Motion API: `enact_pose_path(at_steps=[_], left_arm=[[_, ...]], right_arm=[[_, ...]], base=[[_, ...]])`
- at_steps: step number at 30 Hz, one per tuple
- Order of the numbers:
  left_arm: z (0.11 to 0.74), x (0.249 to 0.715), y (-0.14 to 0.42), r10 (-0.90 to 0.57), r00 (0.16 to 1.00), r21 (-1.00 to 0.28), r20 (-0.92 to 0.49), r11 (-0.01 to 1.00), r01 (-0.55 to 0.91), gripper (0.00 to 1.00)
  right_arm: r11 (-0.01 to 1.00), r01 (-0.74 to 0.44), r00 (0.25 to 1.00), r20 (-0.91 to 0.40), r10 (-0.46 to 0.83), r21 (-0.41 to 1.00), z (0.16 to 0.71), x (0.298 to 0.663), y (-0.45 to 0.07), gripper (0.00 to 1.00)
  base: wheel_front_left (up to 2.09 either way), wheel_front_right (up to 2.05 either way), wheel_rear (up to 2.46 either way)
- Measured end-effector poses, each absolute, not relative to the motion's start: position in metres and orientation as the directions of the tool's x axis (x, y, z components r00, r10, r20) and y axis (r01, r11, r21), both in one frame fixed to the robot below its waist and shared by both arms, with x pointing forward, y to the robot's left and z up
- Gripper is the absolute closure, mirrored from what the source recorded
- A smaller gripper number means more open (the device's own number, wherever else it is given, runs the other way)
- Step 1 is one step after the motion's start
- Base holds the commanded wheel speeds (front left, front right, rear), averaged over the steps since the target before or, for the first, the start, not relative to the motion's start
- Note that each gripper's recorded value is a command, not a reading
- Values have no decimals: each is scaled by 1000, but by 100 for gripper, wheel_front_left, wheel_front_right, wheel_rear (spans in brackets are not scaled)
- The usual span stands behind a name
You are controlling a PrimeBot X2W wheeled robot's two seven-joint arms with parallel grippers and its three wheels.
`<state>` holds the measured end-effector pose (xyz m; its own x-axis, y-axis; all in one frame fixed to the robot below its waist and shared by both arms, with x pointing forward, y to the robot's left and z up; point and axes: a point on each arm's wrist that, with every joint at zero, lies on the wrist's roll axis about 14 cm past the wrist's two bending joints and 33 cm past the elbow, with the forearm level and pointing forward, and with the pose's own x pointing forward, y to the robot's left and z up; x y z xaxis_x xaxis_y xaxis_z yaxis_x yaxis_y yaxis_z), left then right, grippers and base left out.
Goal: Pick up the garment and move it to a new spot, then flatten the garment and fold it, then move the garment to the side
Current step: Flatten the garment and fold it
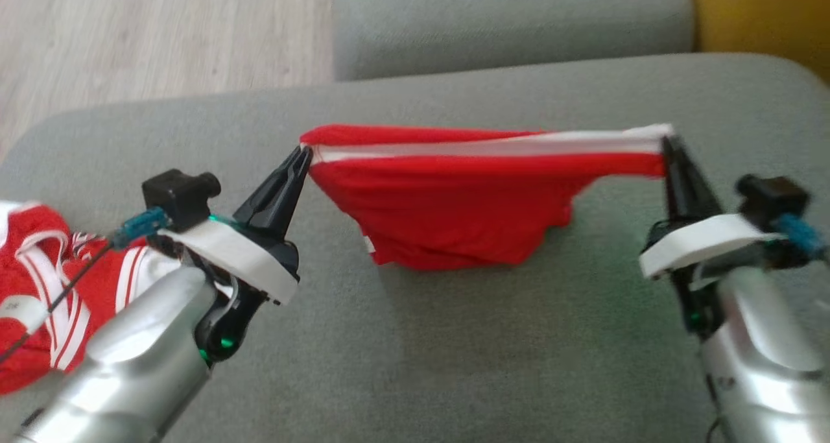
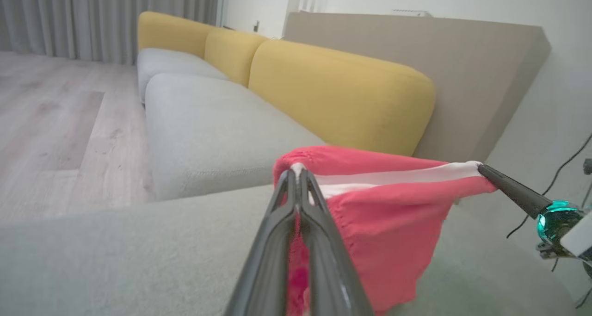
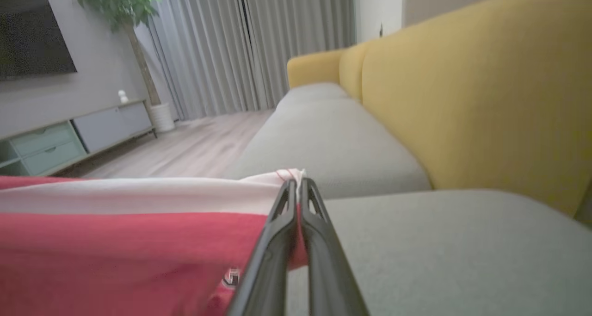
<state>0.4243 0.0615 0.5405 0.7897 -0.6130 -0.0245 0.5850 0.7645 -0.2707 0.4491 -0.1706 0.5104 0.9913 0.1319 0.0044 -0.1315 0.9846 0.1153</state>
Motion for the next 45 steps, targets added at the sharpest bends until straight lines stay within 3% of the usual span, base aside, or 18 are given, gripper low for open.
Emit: enact_pose_path(at_steps=[5,11,19,27,30,36,40,45], left_arm=[[600,422,40,-670,732,-202,123,705,680,100],[679,438,20,-716,651,-100,253,650,754,100],[699,504,26,-692,682,14,238,704,710,100],[739,586,39,-574,690,84,441,792,604,100],[723,591,36,-573,692,64,440,788,612,100],[589,552,25,-642,739,-79,202,742,666,100],[524,507,25,-661,747,-186,72,727,661,100],[457,431,18,-700,708,-276,-93,701,657,100]], right_arm=[[991,-100,971,226,78,89,589,442,-205,100],[997,-65,926,374,46,37,674,449,-234,100],[995,-100,916,394,83,22,716,513,-220,100],[996,-91,886,457,81,0,722,591,-208,100],[996,-86,901,425,82,-10,703,605,-208,100],[997,-76,973,220,67,31,606,597,-212,100],[996,-47,999,14,46,73,518,561,-220,100],[994,28,980,-199,-6,106,439,486,-240,100]], base=[[0,0,0],[0,0,0],[0,0,0],[0,0,0],[0,0,0],[0,0,0],[0,0,0],[0,0,0]])
